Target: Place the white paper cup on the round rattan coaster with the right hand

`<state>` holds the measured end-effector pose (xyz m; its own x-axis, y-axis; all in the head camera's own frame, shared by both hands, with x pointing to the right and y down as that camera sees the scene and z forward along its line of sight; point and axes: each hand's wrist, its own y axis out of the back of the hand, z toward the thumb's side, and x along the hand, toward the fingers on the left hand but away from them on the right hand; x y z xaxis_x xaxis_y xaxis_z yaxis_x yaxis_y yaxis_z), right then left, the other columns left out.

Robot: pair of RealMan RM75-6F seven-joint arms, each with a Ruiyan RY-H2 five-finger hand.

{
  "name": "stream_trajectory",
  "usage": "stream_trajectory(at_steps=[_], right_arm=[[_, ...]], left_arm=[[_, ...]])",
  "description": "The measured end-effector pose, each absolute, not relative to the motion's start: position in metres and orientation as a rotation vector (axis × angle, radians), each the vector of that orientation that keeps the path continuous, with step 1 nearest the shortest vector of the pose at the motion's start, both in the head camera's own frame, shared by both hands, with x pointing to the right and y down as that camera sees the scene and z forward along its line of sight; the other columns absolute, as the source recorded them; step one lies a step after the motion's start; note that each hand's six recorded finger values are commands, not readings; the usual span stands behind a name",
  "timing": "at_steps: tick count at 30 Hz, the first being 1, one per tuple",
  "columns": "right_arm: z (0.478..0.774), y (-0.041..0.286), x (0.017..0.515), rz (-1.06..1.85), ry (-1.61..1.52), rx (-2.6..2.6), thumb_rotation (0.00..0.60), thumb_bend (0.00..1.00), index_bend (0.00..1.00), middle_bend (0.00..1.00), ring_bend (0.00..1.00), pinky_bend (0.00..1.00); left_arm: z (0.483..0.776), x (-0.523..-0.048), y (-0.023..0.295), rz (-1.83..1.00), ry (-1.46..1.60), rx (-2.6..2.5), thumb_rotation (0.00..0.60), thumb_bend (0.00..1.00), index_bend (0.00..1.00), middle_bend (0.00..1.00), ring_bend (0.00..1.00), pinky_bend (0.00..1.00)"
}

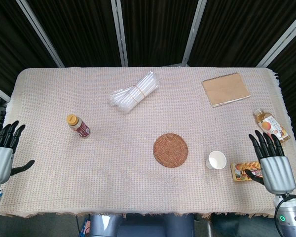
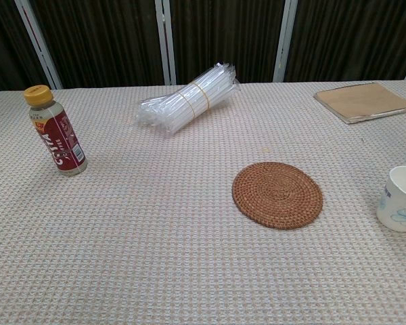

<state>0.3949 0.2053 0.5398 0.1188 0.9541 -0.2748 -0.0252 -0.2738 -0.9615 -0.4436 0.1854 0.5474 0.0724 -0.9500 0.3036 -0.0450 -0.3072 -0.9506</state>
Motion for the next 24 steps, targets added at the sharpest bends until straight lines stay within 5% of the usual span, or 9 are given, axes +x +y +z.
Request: stream_trajectory(at_steps=[10, 18, 24], right_arm=[[0.550, 0.209, 0.387, 1.325, -0.945, -1.551, 0.600, 0.00, 0.00, 0.00, 0.00, 0.00], [0.592, 0.210, 0.355, 1.354, -0.738, -1.799, 0.600, 0.00, 0.00, 0.01, 0.00, 0.00], [0.620, 0.197, 0.340, 1.420, -0.606, -1.852, 0.600, 0.00, 0.04, 0.11, 0.04, 0.02]], left_arm=[[0.542, -0.444, 0.187, -1.349, 1.037, -1.500, 0.600, 0.00, 0.00, 0.00, 0.00, 0.00], [0.539, -0.445, 0.184, -1.351, 1.038, -1.493, 0.600, 0.00, 0.00, 0.00, 0.00, 0.00], [0.545, -0.444, 0.181, -1.367, 1.012, -1.499, 0.600, 0.00, 0.00, 0.00, 0.00, 0.00]])
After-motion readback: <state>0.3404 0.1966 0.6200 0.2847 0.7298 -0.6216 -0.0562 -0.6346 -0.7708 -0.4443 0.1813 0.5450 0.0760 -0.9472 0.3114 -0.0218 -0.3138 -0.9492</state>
